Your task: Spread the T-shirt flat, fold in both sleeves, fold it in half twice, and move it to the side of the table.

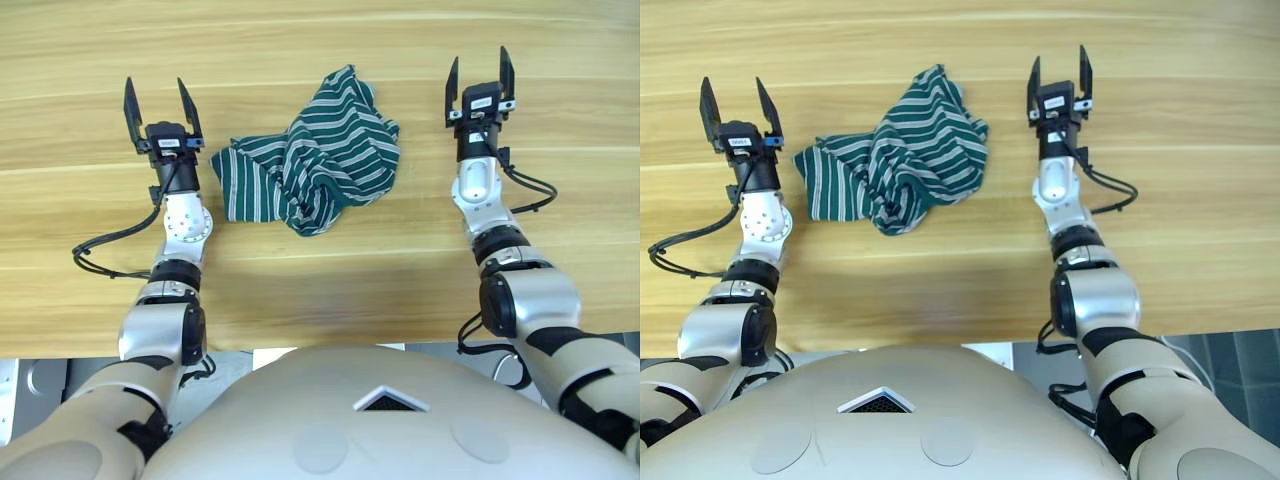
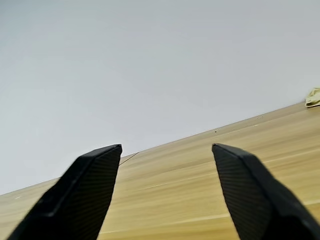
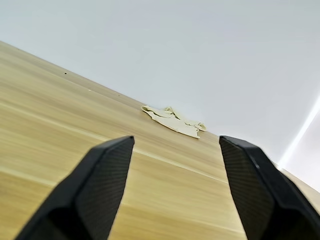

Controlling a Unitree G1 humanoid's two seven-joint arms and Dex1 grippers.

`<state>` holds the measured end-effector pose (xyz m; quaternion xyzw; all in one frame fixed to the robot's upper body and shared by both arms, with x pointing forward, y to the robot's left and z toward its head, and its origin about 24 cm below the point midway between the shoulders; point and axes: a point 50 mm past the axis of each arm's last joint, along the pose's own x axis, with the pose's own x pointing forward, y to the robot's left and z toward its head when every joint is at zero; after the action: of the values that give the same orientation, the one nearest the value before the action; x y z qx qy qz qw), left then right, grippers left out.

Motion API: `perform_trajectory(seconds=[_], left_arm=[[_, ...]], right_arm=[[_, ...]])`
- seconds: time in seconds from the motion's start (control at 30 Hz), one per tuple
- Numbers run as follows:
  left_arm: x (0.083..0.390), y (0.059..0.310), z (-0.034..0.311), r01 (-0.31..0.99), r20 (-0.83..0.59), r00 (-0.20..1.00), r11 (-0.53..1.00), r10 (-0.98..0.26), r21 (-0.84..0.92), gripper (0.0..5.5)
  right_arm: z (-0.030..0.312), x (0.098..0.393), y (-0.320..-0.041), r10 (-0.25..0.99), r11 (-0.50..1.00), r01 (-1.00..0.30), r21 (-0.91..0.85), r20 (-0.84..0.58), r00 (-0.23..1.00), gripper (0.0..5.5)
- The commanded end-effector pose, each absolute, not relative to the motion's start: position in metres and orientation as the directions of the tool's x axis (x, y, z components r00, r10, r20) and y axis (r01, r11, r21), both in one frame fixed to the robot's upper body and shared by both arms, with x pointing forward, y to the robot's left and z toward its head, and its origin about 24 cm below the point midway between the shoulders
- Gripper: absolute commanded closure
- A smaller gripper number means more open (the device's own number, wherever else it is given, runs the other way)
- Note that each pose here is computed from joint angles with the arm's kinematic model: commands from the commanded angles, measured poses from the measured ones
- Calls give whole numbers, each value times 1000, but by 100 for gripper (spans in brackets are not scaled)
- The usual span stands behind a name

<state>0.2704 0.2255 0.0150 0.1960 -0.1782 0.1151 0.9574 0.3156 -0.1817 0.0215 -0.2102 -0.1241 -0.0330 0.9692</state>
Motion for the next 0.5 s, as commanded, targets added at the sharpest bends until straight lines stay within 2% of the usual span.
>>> perform_trajectory(seconds=[0.03,0.4,0.5], left_arm=[[272,228,17,-300,391,906,898,163,322,199],[271,229,17,-305,395,904,898,166,318,199],[272,227,17,-298,395,905,899,159,320,247]], right_arm=[[21,314,-185,-13,904,121,-411,258,966,235],[21,314,-183,-7,904,117,-412,259,966,235],[21,314,-183,-8,903,119,-412,260,966,235]])
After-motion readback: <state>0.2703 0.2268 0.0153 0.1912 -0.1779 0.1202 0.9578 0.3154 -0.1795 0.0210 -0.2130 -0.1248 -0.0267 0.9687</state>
